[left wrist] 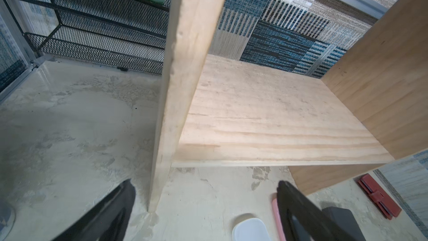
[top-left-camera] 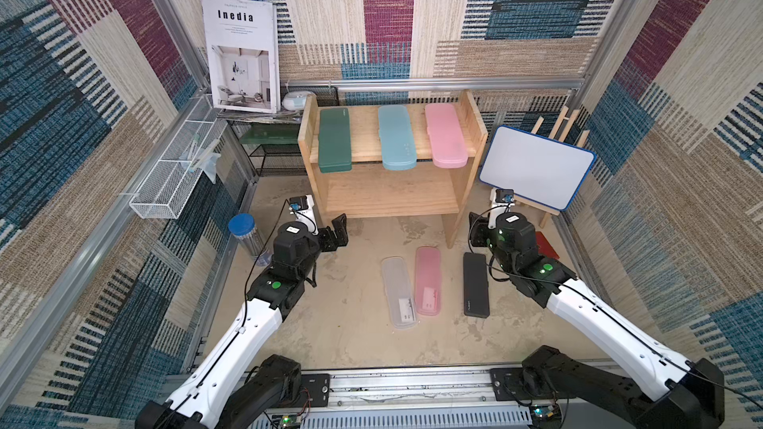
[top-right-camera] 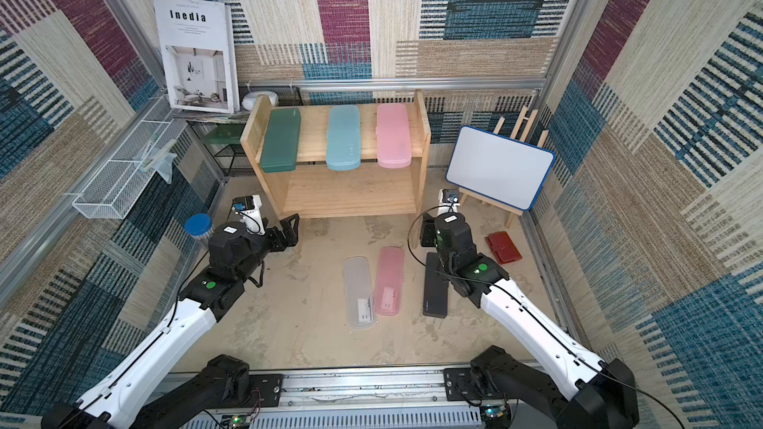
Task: Remove the pencil cases from the shelf
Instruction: Adjust the pencil case at the center of the board.
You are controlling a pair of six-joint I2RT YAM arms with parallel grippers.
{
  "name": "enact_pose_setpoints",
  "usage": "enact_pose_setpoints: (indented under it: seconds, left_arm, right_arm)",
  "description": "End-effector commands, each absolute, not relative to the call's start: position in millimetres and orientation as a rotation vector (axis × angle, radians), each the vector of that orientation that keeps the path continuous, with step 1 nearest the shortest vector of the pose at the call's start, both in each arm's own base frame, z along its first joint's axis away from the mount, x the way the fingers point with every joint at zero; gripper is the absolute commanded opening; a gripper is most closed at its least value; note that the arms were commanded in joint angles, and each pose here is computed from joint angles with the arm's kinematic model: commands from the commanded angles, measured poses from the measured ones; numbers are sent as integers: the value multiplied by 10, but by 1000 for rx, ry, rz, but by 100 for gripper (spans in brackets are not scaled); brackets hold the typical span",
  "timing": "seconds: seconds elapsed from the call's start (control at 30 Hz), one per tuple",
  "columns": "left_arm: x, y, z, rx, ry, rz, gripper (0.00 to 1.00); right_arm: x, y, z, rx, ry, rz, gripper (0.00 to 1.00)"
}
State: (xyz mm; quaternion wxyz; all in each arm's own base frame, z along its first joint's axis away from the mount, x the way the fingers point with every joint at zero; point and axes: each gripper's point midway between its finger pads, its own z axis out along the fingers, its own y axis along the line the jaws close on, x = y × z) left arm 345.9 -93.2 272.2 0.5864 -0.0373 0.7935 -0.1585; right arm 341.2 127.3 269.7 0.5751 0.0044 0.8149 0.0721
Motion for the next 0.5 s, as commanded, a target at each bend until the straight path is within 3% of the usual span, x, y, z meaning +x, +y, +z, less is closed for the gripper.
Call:
enact_pose_setpoints:
  seconds: [0.0,0.47]
  left_arm:
    - [3538,-907,2924,-78,1771,-357,99]
    - [3795,-779,2811,-125,1797,-359,99]
  right_arm:
    - [3500,1410,2881,-61,1848,205,49]
    - [3749,1507,2773,-102,1872,213,49]
